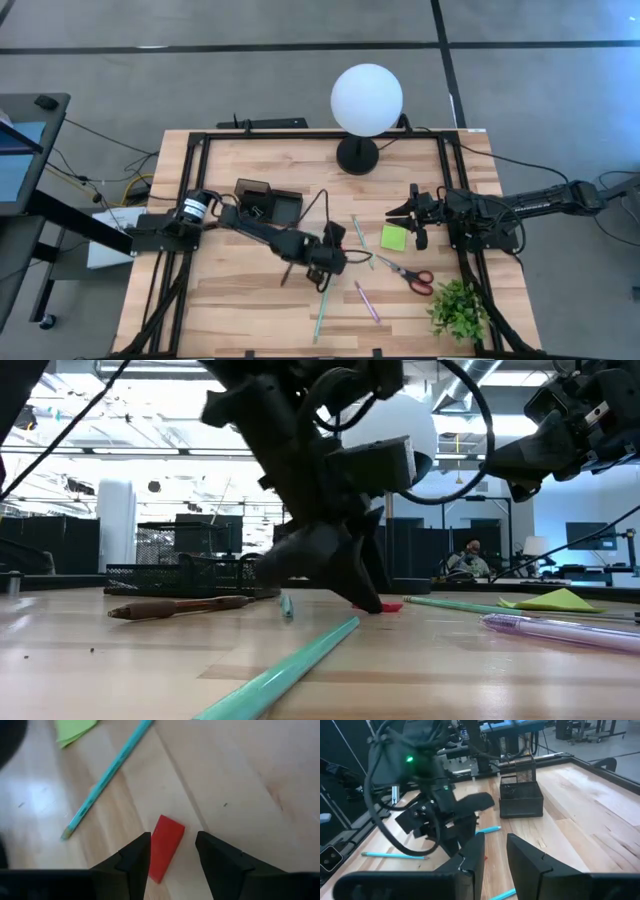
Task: Pick and place office supplies into organizer
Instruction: Put the red eraser into the black desk organizer
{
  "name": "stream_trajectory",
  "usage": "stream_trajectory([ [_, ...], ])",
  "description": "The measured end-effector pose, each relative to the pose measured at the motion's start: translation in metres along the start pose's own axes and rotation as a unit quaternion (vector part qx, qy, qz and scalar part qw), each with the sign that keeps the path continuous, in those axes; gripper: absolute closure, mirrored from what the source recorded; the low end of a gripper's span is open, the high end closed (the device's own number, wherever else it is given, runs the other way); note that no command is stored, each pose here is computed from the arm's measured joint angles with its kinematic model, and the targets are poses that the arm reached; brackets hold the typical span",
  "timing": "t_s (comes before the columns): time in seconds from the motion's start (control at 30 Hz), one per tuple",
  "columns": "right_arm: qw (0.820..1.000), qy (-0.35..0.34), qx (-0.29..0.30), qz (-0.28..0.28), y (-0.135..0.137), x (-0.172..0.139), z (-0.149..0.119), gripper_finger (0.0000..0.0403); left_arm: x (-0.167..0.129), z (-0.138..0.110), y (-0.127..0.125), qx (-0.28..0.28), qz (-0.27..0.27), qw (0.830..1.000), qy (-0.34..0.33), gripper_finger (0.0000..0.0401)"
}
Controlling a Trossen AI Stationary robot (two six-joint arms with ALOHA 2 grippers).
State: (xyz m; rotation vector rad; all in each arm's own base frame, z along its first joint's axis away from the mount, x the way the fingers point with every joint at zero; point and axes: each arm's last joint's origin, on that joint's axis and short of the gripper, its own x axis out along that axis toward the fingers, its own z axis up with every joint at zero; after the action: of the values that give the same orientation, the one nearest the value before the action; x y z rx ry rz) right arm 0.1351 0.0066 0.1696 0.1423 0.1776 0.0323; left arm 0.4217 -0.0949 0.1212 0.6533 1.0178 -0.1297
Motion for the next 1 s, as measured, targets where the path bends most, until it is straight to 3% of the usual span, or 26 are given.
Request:
stream_trajectory([
  [0.3,1.000,0.002,0.000,0.000,0.000,0.000,0.000,0.0326,0.005,-0.005,0.040,0.047,-0.103,0.993,-0.038,0.0268],
  [0.57,1.000,0.003,-0.012,0.000,0.000,0.000,0.000,0.0326,0.006,-0.009,0.050,0.060,-0.086,0.994,-0.015,0.0280],
  [0.7,1.000,0.002,-0.012,0.000,0.000,0.000,0.000,0.0326,0.006,-0.008,0.051,0.067,-0.063,0.996,-0.010,0.0269],
  [1.0,1.000,0.002,-0.012,0.000,0.000,0.000,0.000,0.0326,0.006,-0.011,0.053,0.076,-0.081,0.994,-0.011,0.0235],
])
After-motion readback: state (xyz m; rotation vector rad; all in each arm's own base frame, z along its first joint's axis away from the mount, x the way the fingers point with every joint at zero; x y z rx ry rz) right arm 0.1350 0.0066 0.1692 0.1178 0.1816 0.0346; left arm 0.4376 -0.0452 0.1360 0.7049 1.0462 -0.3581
